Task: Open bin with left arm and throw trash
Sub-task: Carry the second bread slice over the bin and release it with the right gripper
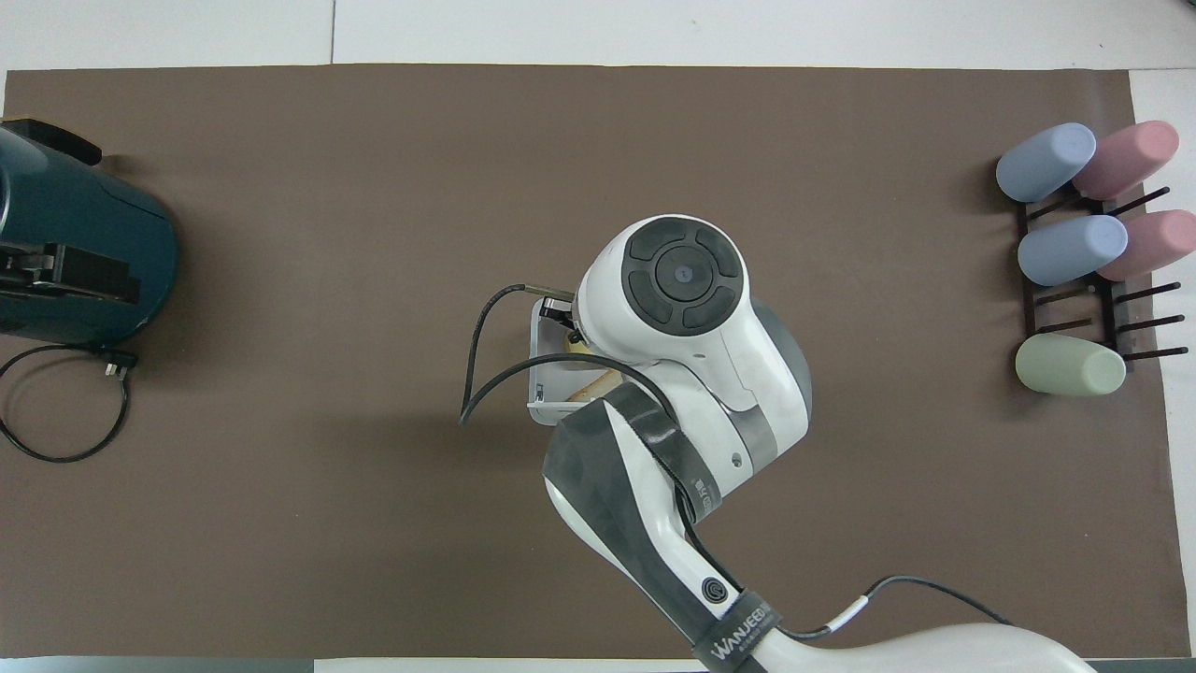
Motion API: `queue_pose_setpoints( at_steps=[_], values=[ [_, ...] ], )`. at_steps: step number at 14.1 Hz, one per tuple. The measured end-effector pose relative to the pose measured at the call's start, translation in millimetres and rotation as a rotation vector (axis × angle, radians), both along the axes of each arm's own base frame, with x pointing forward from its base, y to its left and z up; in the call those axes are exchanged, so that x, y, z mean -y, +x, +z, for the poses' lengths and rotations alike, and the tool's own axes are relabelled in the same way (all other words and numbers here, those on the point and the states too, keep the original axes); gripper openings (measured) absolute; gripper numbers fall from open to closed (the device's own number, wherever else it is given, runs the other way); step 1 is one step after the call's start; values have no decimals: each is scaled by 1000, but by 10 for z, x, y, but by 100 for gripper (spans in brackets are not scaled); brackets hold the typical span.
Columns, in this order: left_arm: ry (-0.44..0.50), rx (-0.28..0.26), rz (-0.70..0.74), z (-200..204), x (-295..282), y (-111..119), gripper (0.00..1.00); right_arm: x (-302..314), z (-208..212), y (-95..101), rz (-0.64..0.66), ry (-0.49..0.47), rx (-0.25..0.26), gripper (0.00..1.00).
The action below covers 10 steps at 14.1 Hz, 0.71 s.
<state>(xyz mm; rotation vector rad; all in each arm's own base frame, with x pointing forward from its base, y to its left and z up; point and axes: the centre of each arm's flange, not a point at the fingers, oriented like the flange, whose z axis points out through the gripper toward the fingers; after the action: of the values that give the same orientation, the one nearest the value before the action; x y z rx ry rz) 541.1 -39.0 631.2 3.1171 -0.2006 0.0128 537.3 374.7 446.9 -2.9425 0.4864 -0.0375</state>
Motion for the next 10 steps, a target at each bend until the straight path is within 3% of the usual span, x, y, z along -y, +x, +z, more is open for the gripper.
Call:
queue_pose_setpoints(
  at_steps=[5, 10],
  values=[
    [1, -12, 3, -16, -19, -11, 100, -3, -20, -8, -145, 79, -78, 9],
    [1, -21, 18, -23, -100, -17, 100, -28, -4, 7, -360, 107, -97, 9]
  ],
)
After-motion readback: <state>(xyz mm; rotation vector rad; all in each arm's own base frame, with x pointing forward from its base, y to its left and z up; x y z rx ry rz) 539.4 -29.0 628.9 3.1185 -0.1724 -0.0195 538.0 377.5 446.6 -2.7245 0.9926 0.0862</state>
